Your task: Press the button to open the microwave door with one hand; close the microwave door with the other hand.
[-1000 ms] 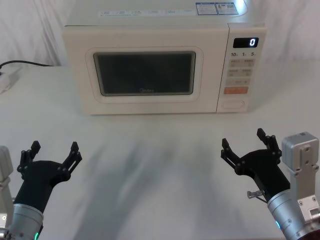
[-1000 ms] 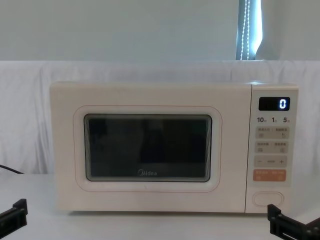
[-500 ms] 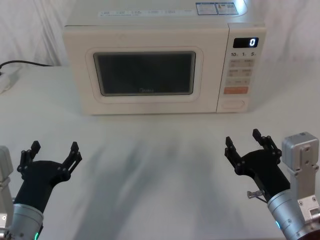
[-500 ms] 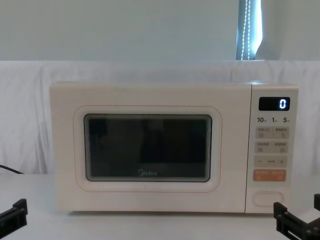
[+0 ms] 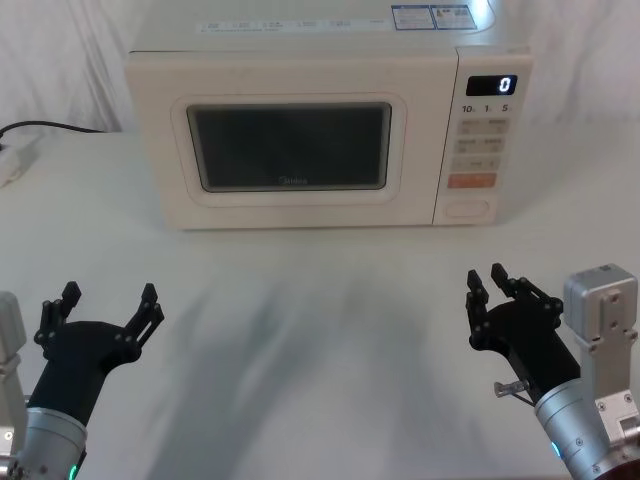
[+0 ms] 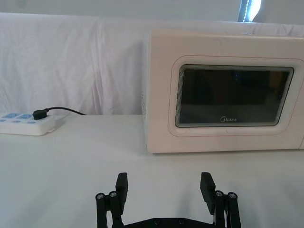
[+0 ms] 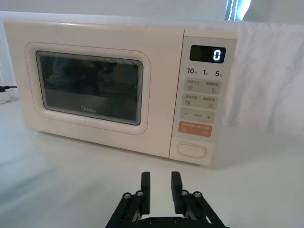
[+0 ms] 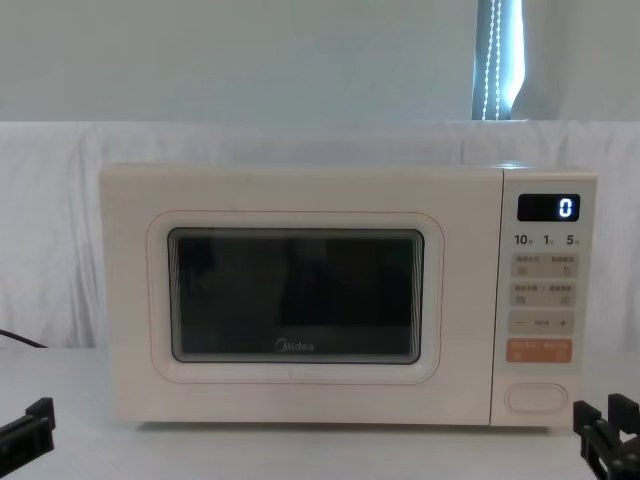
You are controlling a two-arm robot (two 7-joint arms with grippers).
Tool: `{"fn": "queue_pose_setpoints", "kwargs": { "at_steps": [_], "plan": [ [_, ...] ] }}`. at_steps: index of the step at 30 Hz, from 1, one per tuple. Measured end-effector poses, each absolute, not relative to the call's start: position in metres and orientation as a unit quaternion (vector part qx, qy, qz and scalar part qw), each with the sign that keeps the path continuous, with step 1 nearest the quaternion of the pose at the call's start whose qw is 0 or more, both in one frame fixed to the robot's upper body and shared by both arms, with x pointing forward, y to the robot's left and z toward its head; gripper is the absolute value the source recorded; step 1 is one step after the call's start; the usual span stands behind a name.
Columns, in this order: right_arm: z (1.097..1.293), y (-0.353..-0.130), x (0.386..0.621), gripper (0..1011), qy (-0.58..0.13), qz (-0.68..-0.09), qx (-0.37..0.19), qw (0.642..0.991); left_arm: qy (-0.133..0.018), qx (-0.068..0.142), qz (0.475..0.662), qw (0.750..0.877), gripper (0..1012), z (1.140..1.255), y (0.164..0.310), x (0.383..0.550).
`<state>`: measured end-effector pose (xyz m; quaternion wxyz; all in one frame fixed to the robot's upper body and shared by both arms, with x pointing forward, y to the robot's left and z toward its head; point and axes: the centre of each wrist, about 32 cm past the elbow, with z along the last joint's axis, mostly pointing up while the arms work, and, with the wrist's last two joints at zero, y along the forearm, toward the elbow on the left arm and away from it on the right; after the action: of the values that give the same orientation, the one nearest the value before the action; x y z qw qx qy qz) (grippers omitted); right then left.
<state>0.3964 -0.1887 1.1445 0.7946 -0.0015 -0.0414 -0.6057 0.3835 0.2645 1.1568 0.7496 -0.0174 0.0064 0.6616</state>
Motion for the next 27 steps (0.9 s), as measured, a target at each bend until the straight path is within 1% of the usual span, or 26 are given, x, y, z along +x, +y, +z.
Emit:
{"fn": "queue_pose_setpoints", "kwargs": {
  "at_steps": [5,7,11,27],
  "plan": [
    [1.1445,-0.1887,0.3964,170,-0.041,-0.606,-0.001,0.795,0.006,-0.017,0.662,0.750,1001,1.1568,0.2645,0.3835],
    [1.1445,-0.1887,0.3964,88,-0.041,-0.606,-0.001,0.795,0.006,-0.017,0.662,0.750,1001,1.1568,0.2645,0.3835],
    [1.1445,-0.1887,0.3964,0,-0.041,-0.606,-0.001,0.795,0.006,-0.017,0.662,0.750,1001,1.1568,0.2645,0.3835],
    [1.1445,-0.1887,0.3964,0,-0.041,-0.606,-0.001,0.795,0.006,-0.017,0.662,0.750,1001,1.1568,0.2645,0.3835]
  ]
}}
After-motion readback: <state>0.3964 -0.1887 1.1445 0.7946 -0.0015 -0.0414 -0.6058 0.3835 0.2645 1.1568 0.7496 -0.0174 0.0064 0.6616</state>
